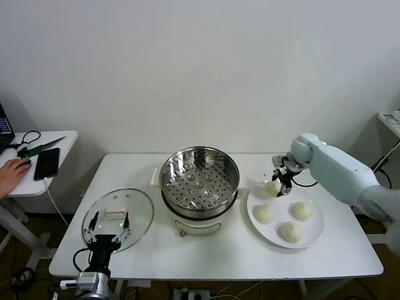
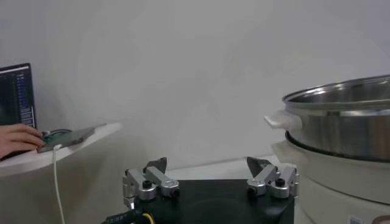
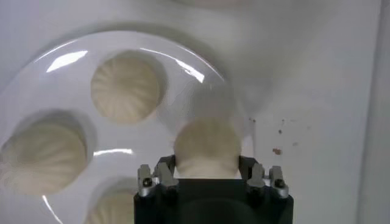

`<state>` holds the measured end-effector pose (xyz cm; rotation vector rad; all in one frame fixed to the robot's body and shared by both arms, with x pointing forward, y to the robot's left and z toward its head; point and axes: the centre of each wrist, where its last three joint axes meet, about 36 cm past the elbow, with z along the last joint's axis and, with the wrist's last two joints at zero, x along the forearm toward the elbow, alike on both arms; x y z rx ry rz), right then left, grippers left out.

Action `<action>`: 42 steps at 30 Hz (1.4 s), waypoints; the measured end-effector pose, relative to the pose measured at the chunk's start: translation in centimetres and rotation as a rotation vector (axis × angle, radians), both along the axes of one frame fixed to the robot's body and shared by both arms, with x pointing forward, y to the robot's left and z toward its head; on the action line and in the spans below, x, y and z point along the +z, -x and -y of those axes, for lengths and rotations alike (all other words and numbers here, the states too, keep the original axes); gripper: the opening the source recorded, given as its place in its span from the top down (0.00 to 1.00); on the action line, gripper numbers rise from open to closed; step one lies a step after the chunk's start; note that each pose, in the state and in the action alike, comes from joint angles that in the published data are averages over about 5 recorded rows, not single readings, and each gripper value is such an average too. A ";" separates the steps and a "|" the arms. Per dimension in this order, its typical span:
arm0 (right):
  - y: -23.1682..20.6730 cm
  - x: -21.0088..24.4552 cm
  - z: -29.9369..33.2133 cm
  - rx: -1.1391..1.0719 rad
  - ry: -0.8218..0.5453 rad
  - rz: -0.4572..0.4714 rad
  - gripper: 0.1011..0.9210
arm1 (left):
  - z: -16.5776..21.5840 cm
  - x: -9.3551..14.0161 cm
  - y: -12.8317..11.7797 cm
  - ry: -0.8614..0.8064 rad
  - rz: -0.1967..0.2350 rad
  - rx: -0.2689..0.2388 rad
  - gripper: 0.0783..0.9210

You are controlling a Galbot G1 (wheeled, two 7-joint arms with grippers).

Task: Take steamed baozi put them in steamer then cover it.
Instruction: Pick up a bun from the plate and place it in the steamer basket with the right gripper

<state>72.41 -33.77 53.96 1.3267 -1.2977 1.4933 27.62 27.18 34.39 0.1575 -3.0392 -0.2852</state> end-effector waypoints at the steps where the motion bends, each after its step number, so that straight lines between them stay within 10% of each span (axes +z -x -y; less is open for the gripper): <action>1: -0.2 1.1 -0.3 0.024 0.002 0.010 0.32 | 0.0 0.0 0.0 0.000 0.000 0.000 0.12; 19: -0.3 19.5 -13.5 0.565 0.121 0.188 0.32 | 0.1 0.2 0.5 -0.009 -0.009 -0.009 0.12; 42: 2.2 10.9 -33.0 1.185 0.374 0.215 0.31 | -0.9 0.0 1.5 -0.032 -0.038 -0.015 0.12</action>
